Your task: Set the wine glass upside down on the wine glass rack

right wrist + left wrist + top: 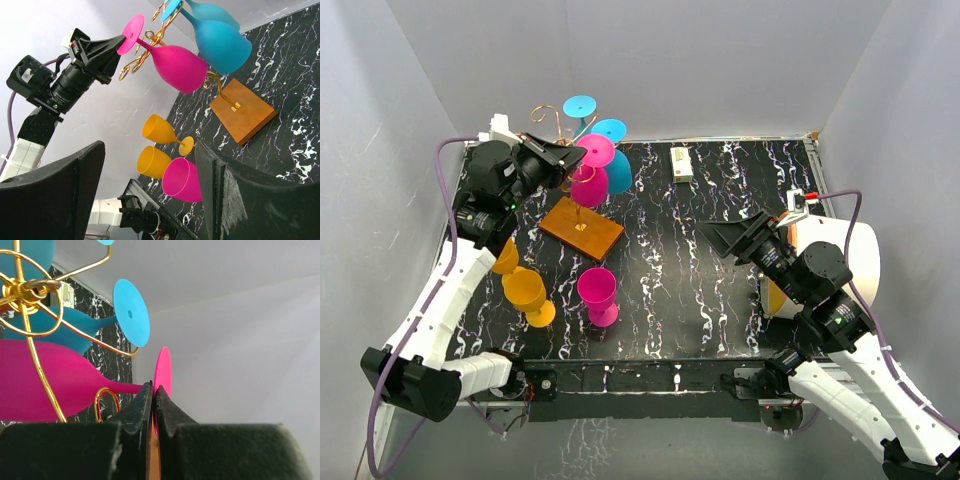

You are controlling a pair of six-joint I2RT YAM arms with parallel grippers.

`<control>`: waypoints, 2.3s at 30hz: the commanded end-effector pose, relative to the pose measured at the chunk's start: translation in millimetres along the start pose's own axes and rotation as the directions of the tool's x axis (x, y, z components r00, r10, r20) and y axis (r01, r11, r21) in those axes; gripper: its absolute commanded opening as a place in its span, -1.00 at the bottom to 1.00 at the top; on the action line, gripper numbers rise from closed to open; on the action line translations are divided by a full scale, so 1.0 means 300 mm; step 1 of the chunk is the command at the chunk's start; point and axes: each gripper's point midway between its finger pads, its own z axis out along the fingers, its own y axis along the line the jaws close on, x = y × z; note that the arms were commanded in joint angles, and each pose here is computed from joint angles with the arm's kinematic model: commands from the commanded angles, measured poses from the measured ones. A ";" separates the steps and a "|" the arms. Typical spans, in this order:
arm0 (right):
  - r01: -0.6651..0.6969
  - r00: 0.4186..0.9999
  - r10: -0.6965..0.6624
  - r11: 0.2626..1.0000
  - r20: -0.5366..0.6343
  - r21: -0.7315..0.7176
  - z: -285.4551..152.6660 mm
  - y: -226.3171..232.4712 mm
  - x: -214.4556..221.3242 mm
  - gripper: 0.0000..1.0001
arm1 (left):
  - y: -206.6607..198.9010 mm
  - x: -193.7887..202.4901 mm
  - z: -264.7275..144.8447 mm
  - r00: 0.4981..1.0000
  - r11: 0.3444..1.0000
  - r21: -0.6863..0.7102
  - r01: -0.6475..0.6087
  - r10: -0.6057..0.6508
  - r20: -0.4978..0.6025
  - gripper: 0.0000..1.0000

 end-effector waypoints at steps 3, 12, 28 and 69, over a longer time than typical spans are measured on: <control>0.016 0.998 -0.011 0.996 0.056 -0.087 -0.006 0.094 -0.066 0.42 | -0.023 -0.071 -0.088 0.994 1.000 -0.015 -0.022 0.023 0.106 -1.00; 0.005 0.997 0.000 0.998 0.073 -0.070 -0.014 0.083 -0.073 0.41 | -0.001 -0.101 -0.113 0.986 0.997 -0.059 -0.058 0.067 0.156 -1.00; -0.005 0.998 0.009 0.998 0.061 -0.061 -0.004 0.071 -0.061 0.41 | 0.024 -0.060 -0.159 0.986 0.992 -0.049 -0.115 0.120 0.118 -1.00; -0.023 0.996 0.028 0.998 0.085 -0.064 -0.030 0.071 -0.071 0.41 | 0.013 -0.034 -0.077 0.972 0.972 -0.042 -0.233 0.233 0.008 -1.00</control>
